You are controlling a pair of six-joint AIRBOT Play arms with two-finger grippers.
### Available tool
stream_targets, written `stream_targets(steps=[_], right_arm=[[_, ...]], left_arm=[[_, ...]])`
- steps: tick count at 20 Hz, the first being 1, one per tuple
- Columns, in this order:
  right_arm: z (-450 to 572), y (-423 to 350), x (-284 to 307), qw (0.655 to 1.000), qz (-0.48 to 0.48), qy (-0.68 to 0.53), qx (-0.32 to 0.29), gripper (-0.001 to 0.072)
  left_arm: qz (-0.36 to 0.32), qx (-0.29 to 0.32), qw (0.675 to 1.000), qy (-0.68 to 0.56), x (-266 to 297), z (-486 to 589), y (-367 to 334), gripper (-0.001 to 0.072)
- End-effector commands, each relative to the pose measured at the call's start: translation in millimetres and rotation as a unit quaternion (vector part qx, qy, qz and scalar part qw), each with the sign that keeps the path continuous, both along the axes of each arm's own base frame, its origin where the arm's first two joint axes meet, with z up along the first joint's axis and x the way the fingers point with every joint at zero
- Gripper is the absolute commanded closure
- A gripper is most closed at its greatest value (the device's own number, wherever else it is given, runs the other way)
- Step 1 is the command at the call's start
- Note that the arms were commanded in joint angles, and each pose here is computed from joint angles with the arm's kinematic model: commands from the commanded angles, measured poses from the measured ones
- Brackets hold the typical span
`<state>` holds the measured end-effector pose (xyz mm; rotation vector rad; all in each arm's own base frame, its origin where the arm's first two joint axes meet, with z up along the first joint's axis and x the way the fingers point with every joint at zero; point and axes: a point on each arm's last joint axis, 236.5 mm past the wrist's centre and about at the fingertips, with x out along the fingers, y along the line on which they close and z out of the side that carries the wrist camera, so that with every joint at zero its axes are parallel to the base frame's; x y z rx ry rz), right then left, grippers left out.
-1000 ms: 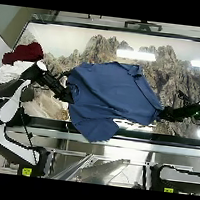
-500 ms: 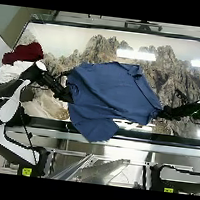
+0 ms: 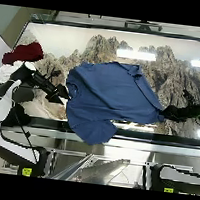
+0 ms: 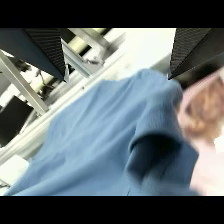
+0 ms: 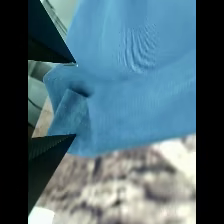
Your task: Fold the shirts.
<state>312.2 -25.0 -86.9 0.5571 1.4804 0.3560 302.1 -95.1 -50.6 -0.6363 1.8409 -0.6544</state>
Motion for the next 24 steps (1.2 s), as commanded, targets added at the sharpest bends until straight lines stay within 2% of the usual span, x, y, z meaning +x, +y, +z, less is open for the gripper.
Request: stream_targets(steps=[1,2,10,15,16,17,18,20,21,22,24], right_arm=[[-6.9,-19.5,-1.5,0.999,-0.001,-0.001,-0.035,0.0132],[-7.9,-22.1,1.8,0.999,-0.005,-0.007,-0.040,0.0048],[3.0,-48.0,15.1,0.997,-0.038,-0.028,-0.055,0.0049],[-13.5,-37.8,8.5,0.999,-0.032,0.003,-0.026,0.0050],[-19.5,-30.2,4.3,0.999,-0.023,0.018,-0.014,0.0050],[-23.9,-22.0,-0.4,0.999,-0.011,0.032,-0.001,0.0050],[-27.5,-12.4,-5.2,0.999,0.001,0.047,0.014,0.0050],[-30.8,1.1,-11.2,0.997,0.021,0.064,0.029,0.0053],[-29.8,6.9,-14.7,0.996,0.035,0.069,0.036,0.0155],[-27.3,11.5,-18.1,0.995,0.049,0.071,0.042,0.0336],[-20.6,18.7,-28.6,0.992,0.065,0.089,0.061,0.0423]], left_arm=[[0.039,0.014,0.999,0.020,-25.7,-0.2,0.9,-0.0001],[0.046,0.018,0.999,0.021,-37.6,-2.1,-1.4,-0.0001],[0.094,0.054,0.993,0.050,-118.7,-45.3,-25.6,0.0016],[0.093,0.055,0.994,-0.002,-112.5,-67.5,-64.0,0.0018],[0.082,0.059,0.995,-0.009,-109.4,-69.8,-67.1,0.0065],[0.073,0.061,0.995,-0.013,-106.0,-71.4,-70.0,0.0244],[0.066,0.060,0.996,-0.016,-102.3,-72.3,-72.0,0.0332],[0.058,0.055,0.997,-0.010,-94.3,-72.7,-74.7,0.0396],[0.051,0.050,0.997,-0.008,-92.3,-72.3,-75.6,0.0593],[0.040,0.044,0.998,-0.009,-90.6,-70.5,-76.9,0.0689],[0.034,0.035,0.999,-0.015,-81.3,-63.1,-79.3,0.0688]])
